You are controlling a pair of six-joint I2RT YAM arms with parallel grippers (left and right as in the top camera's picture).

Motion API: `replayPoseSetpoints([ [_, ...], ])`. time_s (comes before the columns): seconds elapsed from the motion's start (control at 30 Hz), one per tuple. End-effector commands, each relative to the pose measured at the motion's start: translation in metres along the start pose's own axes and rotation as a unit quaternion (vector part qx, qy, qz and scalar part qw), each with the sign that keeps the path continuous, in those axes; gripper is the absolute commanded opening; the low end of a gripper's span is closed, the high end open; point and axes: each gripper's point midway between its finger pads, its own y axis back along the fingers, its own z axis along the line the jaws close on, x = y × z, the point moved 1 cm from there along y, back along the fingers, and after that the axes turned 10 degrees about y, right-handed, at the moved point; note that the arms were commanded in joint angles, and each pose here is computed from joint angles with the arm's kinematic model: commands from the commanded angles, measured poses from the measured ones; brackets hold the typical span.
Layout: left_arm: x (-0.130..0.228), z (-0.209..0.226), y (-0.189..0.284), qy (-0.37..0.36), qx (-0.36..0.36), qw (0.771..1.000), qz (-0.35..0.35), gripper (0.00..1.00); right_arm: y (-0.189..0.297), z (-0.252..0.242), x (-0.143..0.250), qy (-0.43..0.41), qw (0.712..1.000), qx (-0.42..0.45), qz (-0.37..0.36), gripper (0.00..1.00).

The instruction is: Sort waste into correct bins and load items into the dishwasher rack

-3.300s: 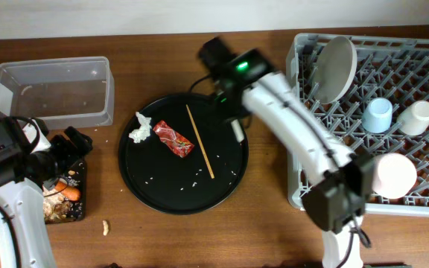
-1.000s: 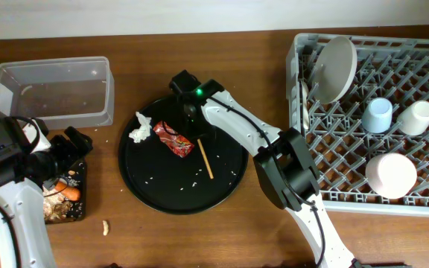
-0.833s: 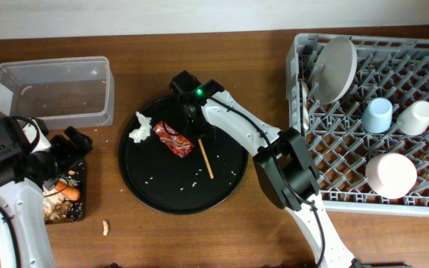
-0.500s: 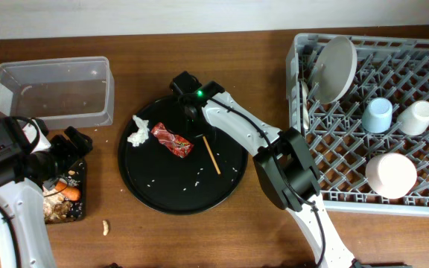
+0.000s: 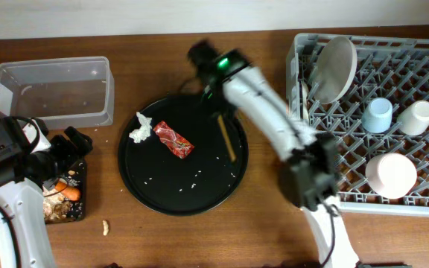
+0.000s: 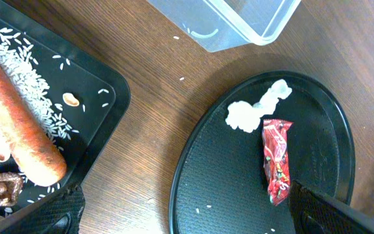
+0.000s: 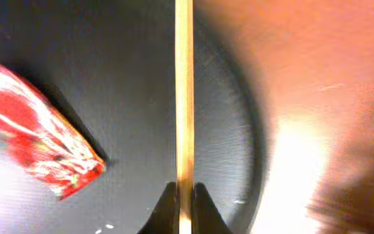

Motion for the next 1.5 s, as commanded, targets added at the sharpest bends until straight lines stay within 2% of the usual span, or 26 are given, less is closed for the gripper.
replayPoseSetpoints([
  [0.0, -0.005, -0.003, 0.004, -0.008, 0.006, 1.0, -0.007, 0.99, 0.103, -0.074, -0.014, -0.047, 0.994, 0.019, -0.101, 0.04],
  [0.13, -0.005, -0.003, 0.004, -0.008, 0.006, 1.0, -0.007, 0.99, 0.111, -0.146, -0.003, -0.105, 0.989, 0.041, -0.1, 0.04],
  [0.27, -0.005, -0.003, 0.004, -0.008, 0.006, 1.0, -0.007, 0.99, 0.084, -0.196, 0.016, -0.133, 0.988, 0.047, -0.064, 0.04],
  [0.5, -0.005, -0.003, 0.004, -0.008, 0.006, 1.0, -0.007, 0.99, 0.024, -0.226, 0.026, -0.146, 0.987, 0.054, -0.049, 0.04],
  [0.63, -0.005, -0.003, 0.004, -0.009, 0.006, 1.0, -0.007, 0.99, 0.01, -0.232, 0.03, -0.149, 0.986, 0.065, -0.045, 0.06],
  [0.77, -0.005, -0.003, 0.004, -0.008, 0.006, 1.0, -0.007, 0.99, 0.01, -0.232, 0.03, -0.149, 0.986, 0.066, -0.044, 0.19],
  [0.8, -0.005, -0.003, 0.004, -0.008, 0.006, 1.0, -0.007, 0.99, 0.01, -0.232, 0.032, -0.149, 0.986, 0.066, -0.041, 0.3],
  [0.87, -0.005, -0.003, 0.004, -0.008, 0.006, 1.0, -0.007, 0.99, 0.015, -0.23, 0.035, -0.15, 0.986, 0.064, -0.034, 0.59],
  [0.9, -0.005, -0.003, 0.004, -0.008, 0.006, 1.0, -0.007, 0.99, 0.017, -0.229, 0.036, -0.15, 0.986, 0.064, -0.033, 0.61],
  [1.07, -0.005, -0.003, 0.004, -0.008, 0.006, 1.0, -0.007, 0.99, 0.058, -0.223, 0.037, -0.152, 0.986, 0.061, -0.035, 0.59],
  [1.17, -0.005, -0.003, 0.004, -0.008, 0.006, 1.0, -0.007, 0.99, 0.086, -0.204, 0.036, -0.157, 0.987, 0.022, -0.04, 0.56],
  [1.23, -0.005, -0.003, 0.004, -0.008, 0.006, 1.0, -0.007, 0.99, 0.102, -0.173, 0.028, -0.142, 0.988, -0.041, -0.055, 0.56],
  [1.33, -0.005, -0.003, 0.004, -0.008, 0.006, 1.0, -0.007, 0.99, 0.112, -0.108, 0.013, -0.059, 0.987, -0.132, -0.072, 0.59],
  [1.47, -0.005, -0.003, 0.004, -0.008, 0.006, 1.0, -0.007, 0.99, 0.095, -0.034, 0.012, 0.023, 0.989, -0.142, -0.046, 0.61],
])
